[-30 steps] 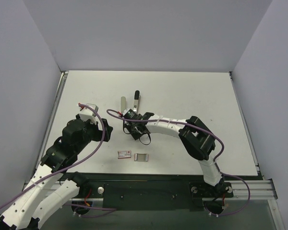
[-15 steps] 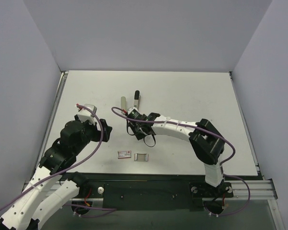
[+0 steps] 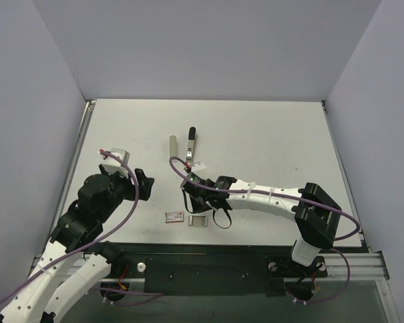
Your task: Unload the staples from the stapler
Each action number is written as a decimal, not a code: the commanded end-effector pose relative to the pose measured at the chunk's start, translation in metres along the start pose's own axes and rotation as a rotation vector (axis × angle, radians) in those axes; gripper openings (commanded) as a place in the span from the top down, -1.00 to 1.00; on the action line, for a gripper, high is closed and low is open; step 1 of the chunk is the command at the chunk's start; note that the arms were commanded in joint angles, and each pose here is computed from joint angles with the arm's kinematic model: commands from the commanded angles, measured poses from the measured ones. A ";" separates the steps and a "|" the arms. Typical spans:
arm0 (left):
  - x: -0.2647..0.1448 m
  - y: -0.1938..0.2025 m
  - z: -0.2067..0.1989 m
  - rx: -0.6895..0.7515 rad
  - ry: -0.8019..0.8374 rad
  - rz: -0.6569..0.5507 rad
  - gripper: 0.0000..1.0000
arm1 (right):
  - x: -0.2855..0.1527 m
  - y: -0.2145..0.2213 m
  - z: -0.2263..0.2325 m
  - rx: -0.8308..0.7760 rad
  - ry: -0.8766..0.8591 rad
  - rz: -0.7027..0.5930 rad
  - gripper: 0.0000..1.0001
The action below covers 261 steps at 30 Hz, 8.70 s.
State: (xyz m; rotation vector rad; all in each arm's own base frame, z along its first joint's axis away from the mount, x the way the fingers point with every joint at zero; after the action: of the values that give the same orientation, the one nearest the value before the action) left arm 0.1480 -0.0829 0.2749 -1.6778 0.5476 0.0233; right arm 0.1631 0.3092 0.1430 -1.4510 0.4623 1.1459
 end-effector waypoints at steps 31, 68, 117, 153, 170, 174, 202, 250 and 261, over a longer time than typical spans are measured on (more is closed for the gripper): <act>-0.014 -0.010 -0.006 -0.040 0.083 -0.112 -0.78 | 0.016 0.051 0.015 0.329 0.198 -0.032 1.00; -0.017 -0.011 -0.006 -0.043 0.085 -0.123 -0.78 | 0.027 0.056 0.020 0.302 0.235 -0.005 0.74; -0.022 -0.012 -0.005 -0.047 0.092 -0.144 -0.78 | 0.000 0.071 0.031 0.224 0.208 0.011 1.00; -0.023 -0.013 -0.005 -0.046 0.094 -0.150 -0.78 | 0.022 0.068 0.025 0.236 0.258 0.065 1.00; -0.023 -0.013 -0.006 -0.046 0.097 -0.149 -0.78 | -0.001 0.054 0.029 0.243 0.213 -0.033 1.00; -0.022 -0.013 -0.006 -0.046 0.096 -0.146 -0.78 | -0.012 0.047 0.025 0.254 0.205 -0.077 1.00; -0.018 -0.011 -0.005 -0.044 0.086 -0.129 -0.78 | 0.018 0.052 0.004 0.287 0.293 -0.032 1.00; -0.017 -0.011 -0.005 -0.043 0.083 -0.123 -0.78 | 0.042 0.063 0.004 0.287 0.282 0.047 1.00; -0.016 -0.010 -0.005 -0.041 0.084 -0.121 -0.78 | 0.041 0.062 0.005 0.287 0.277 0.044 0.91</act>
State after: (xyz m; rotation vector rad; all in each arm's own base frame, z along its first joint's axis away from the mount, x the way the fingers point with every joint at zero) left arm 0.1322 -0.0791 0.2834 -1.7380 0.5337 -0.0858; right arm 0.1284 0.3148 0.0788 -1.3330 0.7916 0.8775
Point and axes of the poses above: each gripper's point midway between its finger pads, its own x axis out along the fingers, its own z axis along the line the jaws close on, y = z × x, the point moved 8 cm from there along -x, back along the fingers, and after that the axes turned 1 degree about x, right-handed, at the moved point
